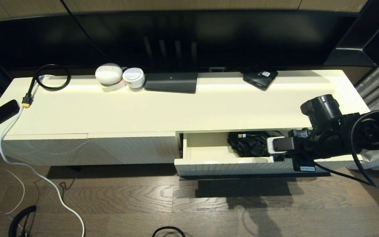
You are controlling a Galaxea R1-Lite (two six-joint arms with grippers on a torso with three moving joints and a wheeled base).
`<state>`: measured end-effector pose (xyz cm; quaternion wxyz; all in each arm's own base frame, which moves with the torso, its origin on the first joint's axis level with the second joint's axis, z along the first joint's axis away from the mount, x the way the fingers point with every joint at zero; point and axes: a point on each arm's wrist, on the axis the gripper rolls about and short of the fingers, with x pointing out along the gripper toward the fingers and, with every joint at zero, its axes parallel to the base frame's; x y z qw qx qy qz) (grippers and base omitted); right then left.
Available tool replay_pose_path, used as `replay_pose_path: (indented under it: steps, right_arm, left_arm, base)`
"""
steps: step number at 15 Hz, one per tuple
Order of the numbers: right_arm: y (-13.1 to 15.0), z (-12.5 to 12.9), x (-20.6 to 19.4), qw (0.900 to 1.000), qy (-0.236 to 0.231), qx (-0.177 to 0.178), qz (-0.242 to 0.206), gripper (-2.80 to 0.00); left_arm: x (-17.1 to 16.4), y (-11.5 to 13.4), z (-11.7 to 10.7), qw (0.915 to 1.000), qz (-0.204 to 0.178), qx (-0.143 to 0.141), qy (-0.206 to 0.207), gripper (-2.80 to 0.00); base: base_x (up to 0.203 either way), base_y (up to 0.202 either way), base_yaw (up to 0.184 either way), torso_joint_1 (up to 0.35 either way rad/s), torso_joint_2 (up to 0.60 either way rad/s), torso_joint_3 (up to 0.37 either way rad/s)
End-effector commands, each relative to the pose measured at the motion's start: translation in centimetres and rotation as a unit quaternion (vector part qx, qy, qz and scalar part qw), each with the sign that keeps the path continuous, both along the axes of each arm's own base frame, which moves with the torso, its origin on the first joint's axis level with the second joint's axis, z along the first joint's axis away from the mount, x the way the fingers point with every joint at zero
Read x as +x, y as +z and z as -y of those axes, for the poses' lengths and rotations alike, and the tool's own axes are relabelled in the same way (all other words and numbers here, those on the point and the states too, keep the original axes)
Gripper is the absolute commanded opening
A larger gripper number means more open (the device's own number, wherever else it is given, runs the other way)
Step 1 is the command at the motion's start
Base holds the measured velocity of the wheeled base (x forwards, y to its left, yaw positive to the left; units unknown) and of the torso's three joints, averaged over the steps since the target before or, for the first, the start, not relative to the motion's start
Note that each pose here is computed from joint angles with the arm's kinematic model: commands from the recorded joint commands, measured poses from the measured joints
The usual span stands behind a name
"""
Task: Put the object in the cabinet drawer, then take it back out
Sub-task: Open the drawer
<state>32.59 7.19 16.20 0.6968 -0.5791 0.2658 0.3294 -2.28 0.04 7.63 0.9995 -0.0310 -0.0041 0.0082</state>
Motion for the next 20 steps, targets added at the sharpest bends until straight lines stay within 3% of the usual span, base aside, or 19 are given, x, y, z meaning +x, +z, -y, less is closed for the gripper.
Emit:
replay_pose_path:
  steps: [1,10,20]
  right_arm:
    - [0.4,0.1,-0.6,1.0,0.004,-0.003,-0.003,-2.8]
    - [4.2,0.4,-2.4,1.0,0.005,0.005,0.028,-2.8]
    - [-0.1,-1.0,2.6,1.0,0.009,0.006,0.027,-2.8]
  left_arm:
    - [0.0,0.0,0.0,1.0,0.0,0.0,0.0,-2.8]
    - [0.0,0.0,0.0,1.0,0.0,0.0,0.001,-2.8]
    - [0.0,0.0,0.0,1.0,0.0,0.0,0.001,-2.8]
  base:
    - [0.0,0.0,0.0,0.0,0.0,0.0]
    - [0.0,0.0,0.0,0.0,0.0,0.0]
    - [0.0,0.0,0.0,0.0,0.0,0.0]
